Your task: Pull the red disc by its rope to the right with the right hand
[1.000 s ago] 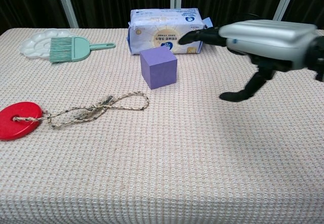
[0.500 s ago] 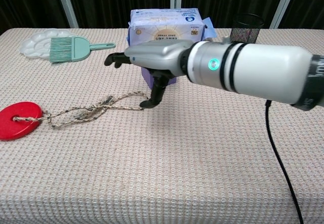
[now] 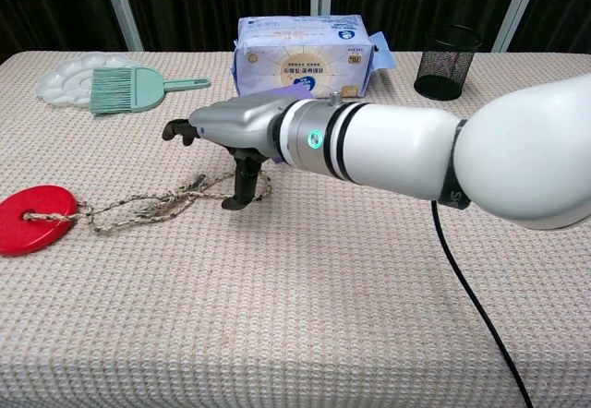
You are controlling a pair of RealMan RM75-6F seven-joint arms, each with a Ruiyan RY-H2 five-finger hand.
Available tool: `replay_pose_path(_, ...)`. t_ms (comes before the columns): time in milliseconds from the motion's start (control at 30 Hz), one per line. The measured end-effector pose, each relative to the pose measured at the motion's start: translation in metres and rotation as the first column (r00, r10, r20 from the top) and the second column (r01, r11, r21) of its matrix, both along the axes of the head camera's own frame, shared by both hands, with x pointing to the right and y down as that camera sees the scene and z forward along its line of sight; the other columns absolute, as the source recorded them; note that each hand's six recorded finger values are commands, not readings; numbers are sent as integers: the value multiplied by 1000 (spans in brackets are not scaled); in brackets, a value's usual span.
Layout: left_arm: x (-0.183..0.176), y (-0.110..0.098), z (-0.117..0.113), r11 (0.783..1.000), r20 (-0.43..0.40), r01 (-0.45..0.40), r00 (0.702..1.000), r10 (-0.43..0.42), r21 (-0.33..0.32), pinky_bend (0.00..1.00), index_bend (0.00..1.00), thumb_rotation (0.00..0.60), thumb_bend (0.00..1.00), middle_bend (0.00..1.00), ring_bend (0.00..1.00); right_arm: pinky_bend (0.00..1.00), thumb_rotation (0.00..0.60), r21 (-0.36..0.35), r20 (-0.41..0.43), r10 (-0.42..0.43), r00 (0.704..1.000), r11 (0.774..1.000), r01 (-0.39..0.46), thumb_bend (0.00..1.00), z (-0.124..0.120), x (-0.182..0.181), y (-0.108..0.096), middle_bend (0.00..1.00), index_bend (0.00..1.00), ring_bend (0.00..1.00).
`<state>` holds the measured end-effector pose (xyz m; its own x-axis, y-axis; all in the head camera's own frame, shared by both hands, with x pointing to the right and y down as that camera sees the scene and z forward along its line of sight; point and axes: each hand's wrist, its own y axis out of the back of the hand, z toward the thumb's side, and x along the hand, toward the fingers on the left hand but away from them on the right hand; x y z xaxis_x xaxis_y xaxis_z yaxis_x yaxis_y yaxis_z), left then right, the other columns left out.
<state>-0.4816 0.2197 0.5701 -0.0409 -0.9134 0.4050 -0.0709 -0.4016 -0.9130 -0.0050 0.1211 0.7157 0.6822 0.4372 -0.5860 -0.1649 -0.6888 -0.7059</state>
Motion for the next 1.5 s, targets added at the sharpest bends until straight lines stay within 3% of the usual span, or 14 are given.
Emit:
replay_pose_path(433, -8, 2, -2, 1000, 11, 13, 1000, -13, -4, 134, 125, 600, 0, 88, 14, 0, 600, -23, 42, -17, 999, 1000, 18, 245, 16, -31, 14, 164, 54, 0)
replay_pose_path(967, -14, 8, -2, 1000, 17, 28, 999, -27, -8, 133, 125, 600, 0, 88, 14, 0, 600, 29, 53, -9, 999, 1000, 7, 321, 24, -38, 15, 302, 253, 3)
replay_pose_path(1500, -16, 9, 1, 999, 15, 31, 999, -31, -16, 134, 125, 600, 0, 88, 14, 0, 600, 48, 25, -7, 1000, 999, 6, 358, 31, -33, 13, 459, 446, 113)
